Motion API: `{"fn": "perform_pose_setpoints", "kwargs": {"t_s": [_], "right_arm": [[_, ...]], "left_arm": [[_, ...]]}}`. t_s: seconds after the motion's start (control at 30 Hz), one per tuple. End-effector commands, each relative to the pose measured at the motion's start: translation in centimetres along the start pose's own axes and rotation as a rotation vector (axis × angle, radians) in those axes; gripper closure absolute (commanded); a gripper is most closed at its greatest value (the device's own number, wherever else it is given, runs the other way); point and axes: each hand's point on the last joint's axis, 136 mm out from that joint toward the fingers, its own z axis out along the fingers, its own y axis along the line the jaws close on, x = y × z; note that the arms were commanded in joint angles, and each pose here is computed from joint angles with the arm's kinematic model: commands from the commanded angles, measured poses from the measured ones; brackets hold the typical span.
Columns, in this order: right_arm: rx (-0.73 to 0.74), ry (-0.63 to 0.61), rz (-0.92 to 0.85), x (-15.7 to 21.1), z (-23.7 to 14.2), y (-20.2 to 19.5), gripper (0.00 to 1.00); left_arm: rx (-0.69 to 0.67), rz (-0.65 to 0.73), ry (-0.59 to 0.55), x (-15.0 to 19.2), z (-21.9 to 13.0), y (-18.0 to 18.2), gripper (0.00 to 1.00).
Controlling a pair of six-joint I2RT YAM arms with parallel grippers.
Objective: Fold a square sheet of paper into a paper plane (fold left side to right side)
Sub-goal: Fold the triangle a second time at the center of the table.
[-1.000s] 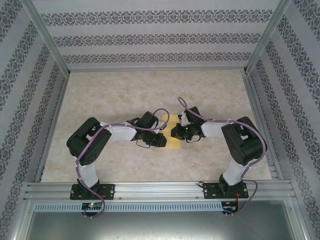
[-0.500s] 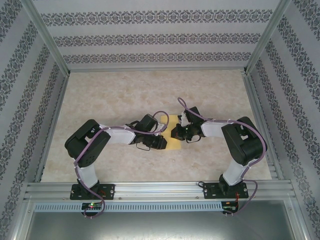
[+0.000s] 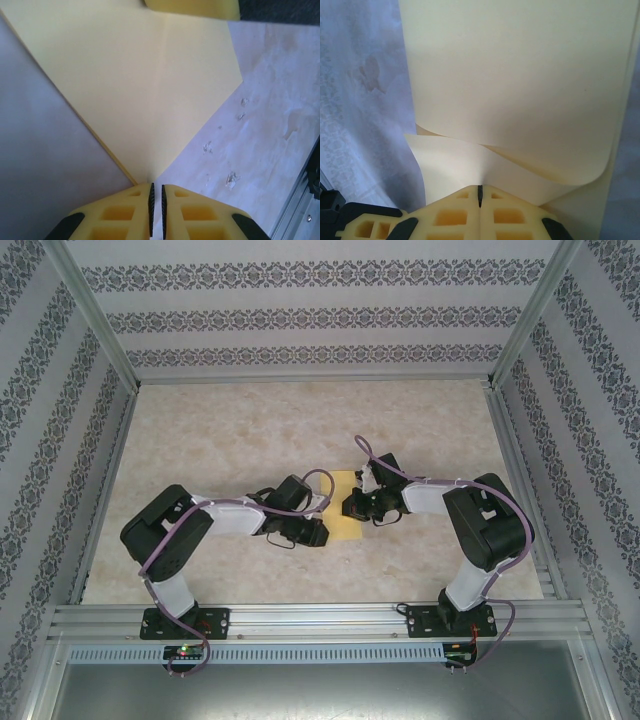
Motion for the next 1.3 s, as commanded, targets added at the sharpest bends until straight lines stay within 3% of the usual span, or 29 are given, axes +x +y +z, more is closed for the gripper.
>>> {"fn": "perform_pose_setpoints", "kwargs": {"t_s": [0.0,0.17,0.43,0.97,1.27], "right_arm": [[0.112,0.038,0.053,1.2,0.2,-3.0,1.00],[0.109,0.035,0.053,1.2,0.2,-2.9,1.00],[0.109,0.035,0.051,1.2,0.1,-2.9,1.00],[0.016,-0.051,-0.034,-0.2,-2.4,1.0,1.00],[-0.005,-0.023,-0.072,1.7,-1.6,2.4,1.00]], "left_arm": [[-0.002,0.001,0.008,0.7,-1.2,-0.8,0.85],[0.068,-0.008,-0.111,-2.6,-3.6,-2.1,0.86],[0.079,-0.008,-0.081,-4.3,-1.6,-1.7,0.85],[-0.035,-0.051,0.022,-0.8,1.1,1.6,0.86],[-0.084,-0.036,0.039,-0.2,1.1,1.9,0.87]]}}
